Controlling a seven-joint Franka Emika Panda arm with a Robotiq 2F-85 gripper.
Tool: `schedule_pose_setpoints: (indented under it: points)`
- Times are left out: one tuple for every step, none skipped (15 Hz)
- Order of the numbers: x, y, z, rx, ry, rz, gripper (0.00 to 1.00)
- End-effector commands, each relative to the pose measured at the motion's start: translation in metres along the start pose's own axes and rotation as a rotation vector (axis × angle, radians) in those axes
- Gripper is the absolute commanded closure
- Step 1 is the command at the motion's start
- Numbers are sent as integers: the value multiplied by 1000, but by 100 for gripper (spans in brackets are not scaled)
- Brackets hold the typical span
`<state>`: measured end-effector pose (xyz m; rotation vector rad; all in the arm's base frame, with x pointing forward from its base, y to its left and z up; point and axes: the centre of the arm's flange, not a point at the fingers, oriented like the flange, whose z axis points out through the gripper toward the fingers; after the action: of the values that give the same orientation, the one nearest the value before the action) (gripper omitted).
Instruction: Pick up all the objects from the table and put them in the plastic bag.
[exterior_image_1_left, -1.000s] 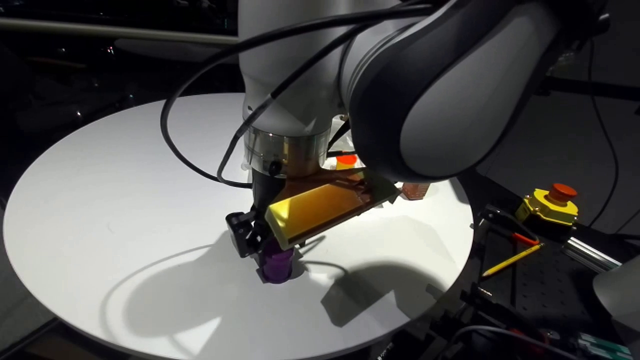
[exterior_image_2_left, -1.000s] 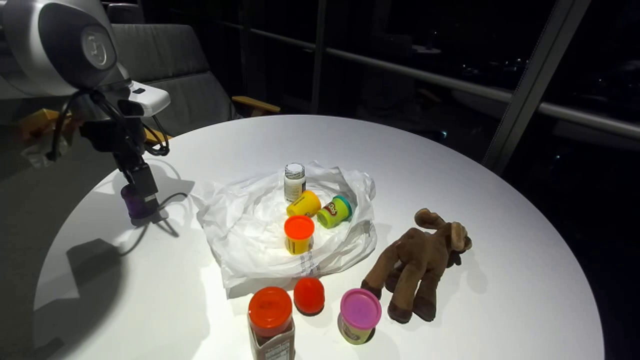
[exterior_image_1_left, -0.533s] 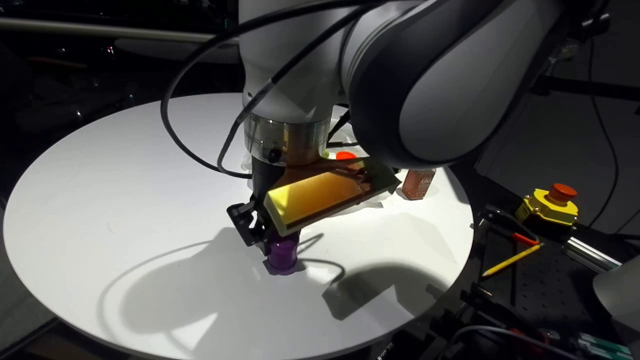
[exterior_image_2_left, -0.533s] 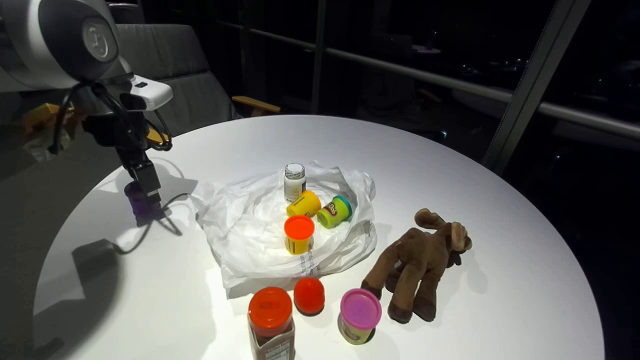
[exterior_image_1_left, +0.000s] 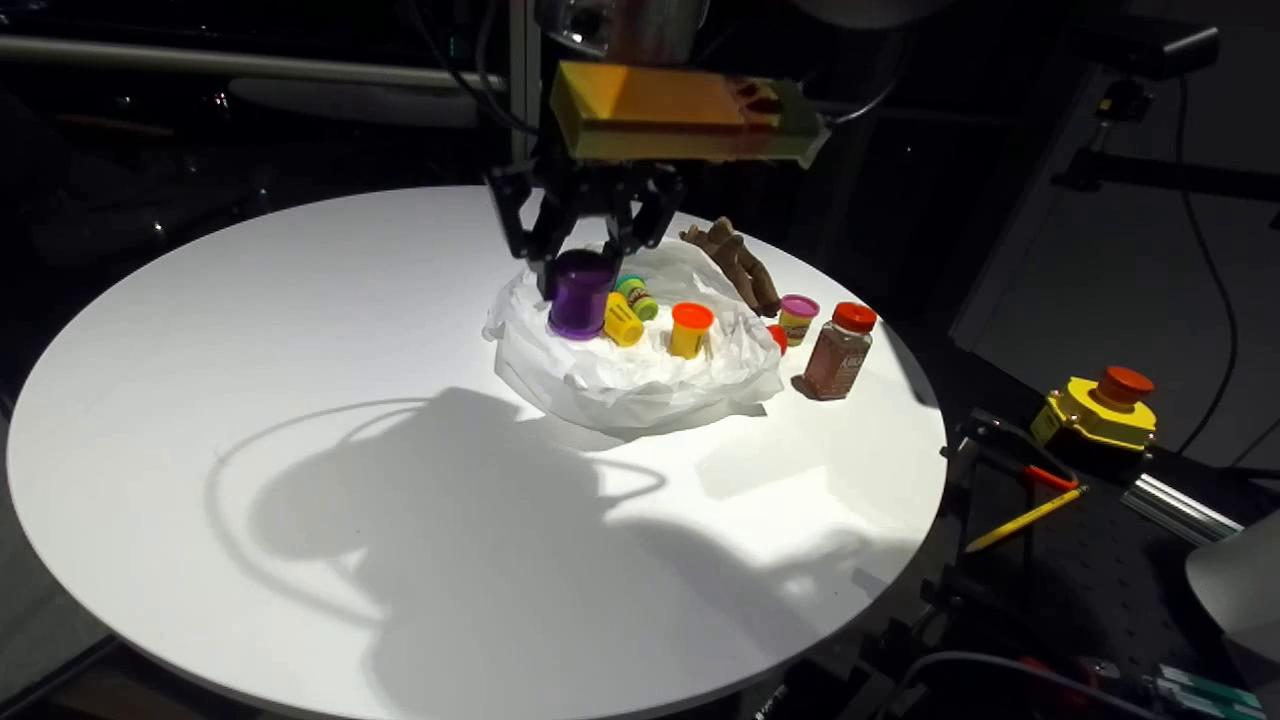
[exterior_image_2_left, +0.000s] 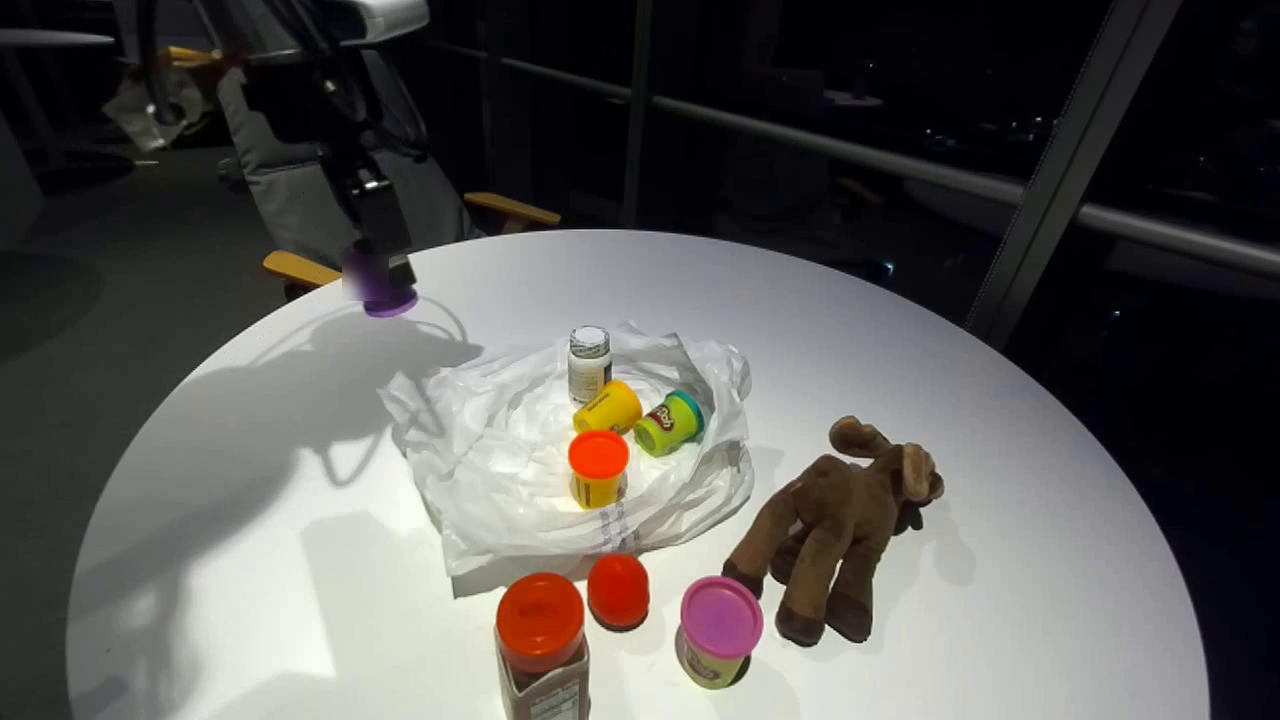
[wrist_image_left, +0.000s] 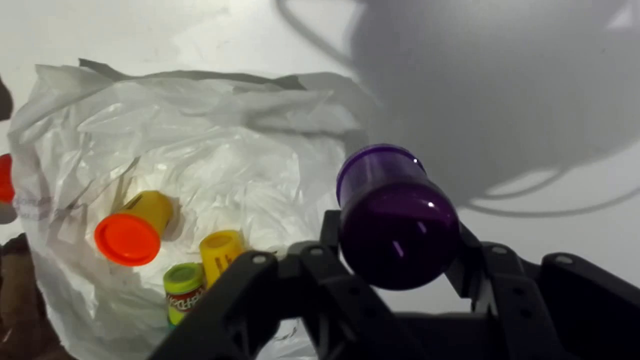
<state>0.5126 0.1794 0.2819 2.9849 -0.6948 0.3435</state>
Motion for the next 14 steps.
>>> schedule_pose_setpoints:
  points:
    - [44,41,4,-10,18,108,75]
    - [56,50,15,-19,17,138,75]
    - [64,59,26,-29,14,163,75]
    - [72,66,38,-31,11,189,75]
    - [79,72,51,-37,3,214,75]
    - [84,78,62,-37,-9,236,75]
    - [90,83,75,-39,-20,255,75]
    - [93,86,86,-38,-36,275,75]
    - [97,90,97,-36,-49,294,75]
    - [100,91,107,-31,-63,313,75]
    - [102,88,113,-24,-77,328,75]
    - [104,88,123,-23,-88,344,75]
    - [106,84,130,-22,-97,356,75]
    - [108,82,137,-19,-109,366,75]
